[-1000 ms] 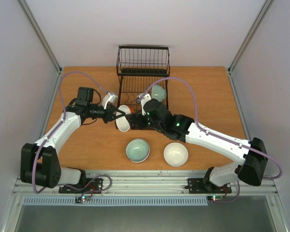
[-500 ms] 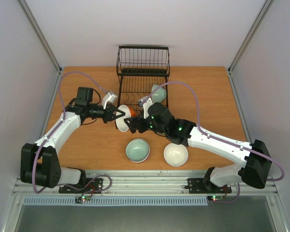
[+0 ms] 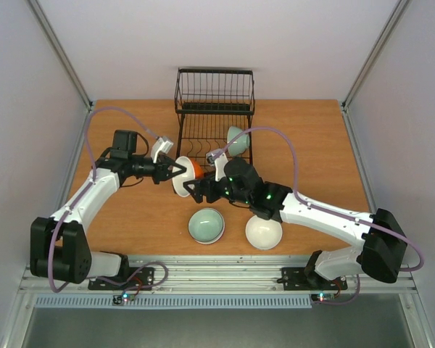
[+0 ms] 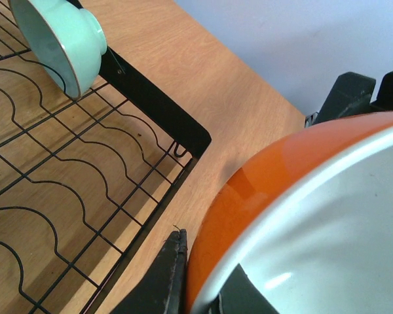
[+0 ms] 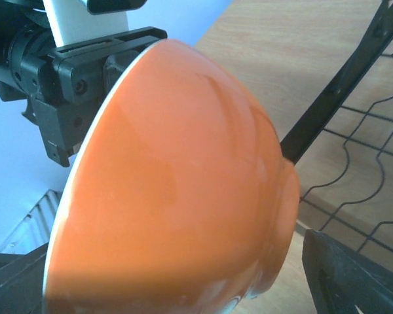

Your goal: Load the bowls into the dish rack

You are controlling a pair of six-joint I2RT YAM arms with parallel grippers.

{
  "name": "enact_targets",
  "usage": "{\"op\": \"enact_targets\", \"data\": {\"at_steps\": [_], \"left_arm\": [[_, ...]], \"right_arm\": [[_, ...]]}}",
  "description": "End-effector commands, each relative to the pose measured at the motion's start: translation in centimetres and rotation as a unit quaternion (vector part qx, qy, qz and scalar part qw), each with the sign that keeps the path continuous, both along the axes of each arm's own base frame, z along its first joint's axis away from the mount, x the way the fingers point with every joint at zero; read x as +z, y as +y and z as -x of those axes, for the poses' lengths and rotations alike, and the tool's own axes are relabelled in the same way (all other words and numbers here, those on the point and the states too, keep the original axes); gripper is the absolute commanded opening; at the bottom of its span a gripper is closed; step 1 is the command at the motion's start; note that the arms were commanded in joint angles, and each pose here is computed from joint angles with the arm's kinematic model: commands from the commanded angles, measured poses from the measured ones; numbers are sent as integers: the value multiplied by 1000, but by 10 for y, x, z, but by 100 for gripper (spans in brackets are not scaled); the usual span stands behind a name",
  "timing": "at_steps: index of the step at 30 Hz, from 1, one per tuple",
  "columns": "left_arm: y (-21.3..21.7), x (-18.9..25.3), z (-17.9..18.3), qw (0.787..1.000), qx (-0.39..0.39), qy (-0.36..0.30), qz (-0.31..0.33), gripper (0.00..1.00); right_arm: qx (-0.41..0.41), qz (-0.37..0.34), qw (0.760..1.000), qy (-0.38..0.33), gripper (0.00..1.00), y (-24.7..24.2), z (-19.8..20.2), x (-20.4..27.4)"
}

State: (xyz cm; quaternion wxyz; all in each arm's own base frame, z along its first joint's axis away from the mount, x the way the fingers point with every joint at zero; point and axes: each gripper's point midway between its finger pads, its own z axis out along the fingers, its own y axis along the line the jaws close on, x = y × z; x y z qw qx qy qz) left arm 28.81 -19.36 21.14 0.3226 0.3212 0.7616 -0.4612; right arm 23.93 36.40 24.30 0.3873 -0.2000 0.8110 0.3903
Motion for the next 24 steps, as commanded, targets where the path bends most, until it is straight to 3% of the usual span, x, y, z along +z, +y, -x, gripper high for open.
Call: {"op": "enact_targets", "data": {"at_steps": [1, 4, 11, 15, 24], "left_arm": [[0, 19, 1, 999, -9, -36, 19, 1], [0, 19, 0, 999, -7, -36, 19, 0], [1, 20, 0, 999, -6, -36, 20, 1], [2, 19, -3, 999, 0, -39, 15, 0], [5, 18, -7, 999, 15, -42, 8, 1]], "right_arm": [[25, -53, 998, 3, 87, 9, 5, 15], [42, -68, 997, 3, 80, 13, 9, 17], [51, -82, 995, 0, 42, 15, 11, 20], [47, -82, 996, -5, 5, 15, 10, 21], [29, -67, 997, -31, 1, 7, 4, 25]]}}
